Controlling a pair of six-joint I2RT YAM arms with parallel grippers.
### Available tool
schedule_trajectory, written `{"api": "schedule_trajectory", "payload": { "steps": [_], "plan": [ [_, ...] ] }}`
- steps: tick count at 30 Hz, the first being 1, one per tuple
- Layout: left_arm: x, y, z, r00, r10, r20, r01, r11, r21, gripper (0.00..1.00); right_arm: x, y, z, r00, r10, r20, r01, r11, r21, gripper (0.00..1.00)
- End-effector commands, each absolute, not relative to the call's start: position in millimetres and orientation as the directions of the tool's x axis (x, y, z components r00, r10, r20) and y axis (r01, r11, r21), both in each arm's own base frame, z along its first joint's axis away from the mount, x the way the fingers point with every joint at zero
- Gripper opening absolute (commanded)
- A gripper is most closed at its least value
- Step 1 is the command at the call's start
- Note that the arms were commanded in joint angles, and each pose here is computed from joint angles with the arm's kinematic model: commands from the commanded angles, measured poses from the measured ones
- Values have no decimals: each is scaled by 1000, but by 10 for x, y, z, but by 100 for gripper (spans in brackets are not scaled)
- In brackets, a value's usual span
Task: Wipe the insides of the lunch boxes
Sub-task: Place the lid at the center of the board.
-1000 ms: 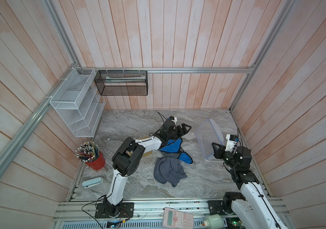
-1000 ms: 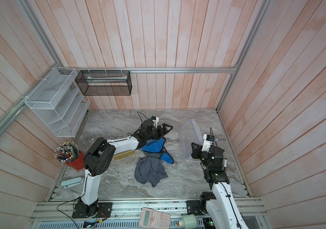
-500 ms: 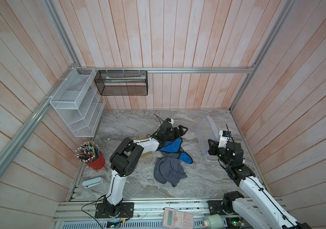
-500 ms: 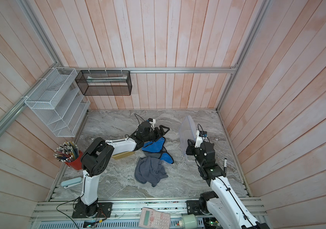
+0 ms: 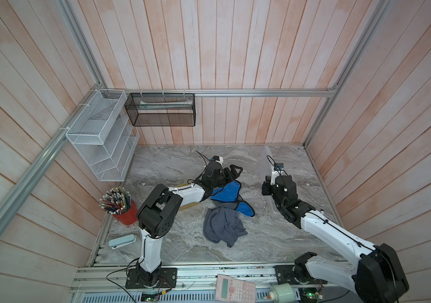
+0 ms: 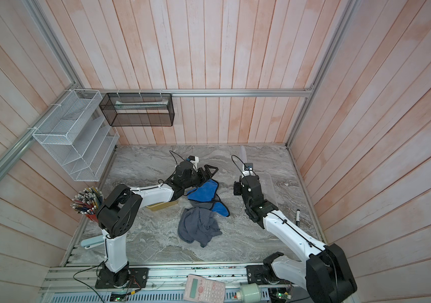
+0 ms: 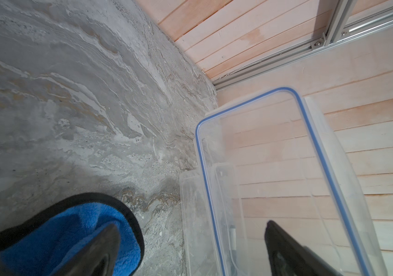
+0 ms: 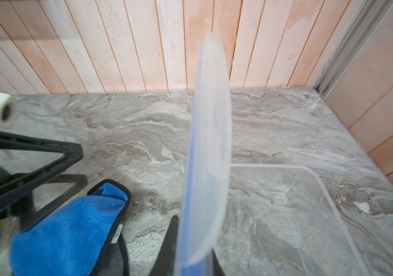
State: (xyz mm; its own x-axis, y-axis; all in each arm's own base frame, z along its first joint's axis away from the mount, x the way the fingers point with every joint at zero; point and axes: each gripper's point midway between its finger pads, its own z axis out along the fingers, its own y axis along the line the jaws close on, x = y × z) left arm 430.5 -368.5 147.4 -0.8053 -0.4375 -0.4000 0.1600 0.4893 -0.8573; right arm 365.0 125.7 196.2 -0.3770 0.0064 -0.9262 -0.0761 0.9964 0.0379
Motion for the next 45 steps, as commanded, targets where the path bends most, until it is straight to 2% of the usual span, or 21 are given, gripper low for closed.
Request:
{"api": "schedule_trajectory", "payload": {
  "steps": [1,10,22,29,37,40,45],
  "plan": [
    [4290,-3531,1520,-784,-453,-425,159,515,-843,95,3864,1286,2099,-309,-72,-948,-19,997,-69,9],
    [4193,-3202,1489,-763,-477,-436,125,553,-824,95,4280,1565,1762,-364,-261,-894,-42,964,-264,9],
    [4057,-2853,1334,-752,-498,-432,67,594,-801,95,4590,1779,1266,-444,-395,-805,-67,910,-409,8],
    [4017,-2742,1283,-746,-491,-449,53,629,-776,95,4601,1976,1104,-471,-390,-791,-147,919,-366,22],
    [3987,-2674,1257,-741,-502,-446,37,633,-774,95,4576,2138,952,-517,-356,-779,-214,934,-285,31],
    [3984,-2655,1263,-738,-501,-452,35,640,-767,95,4563,2188,1024,-515,-328,-792,-222,944,-246,34],
    [3982,-2624,1284,-729,-503,-464,34,651,-759,95,4519,2293,1221,-516,-260,-816,-245,958,-150,47]
  ]
}}
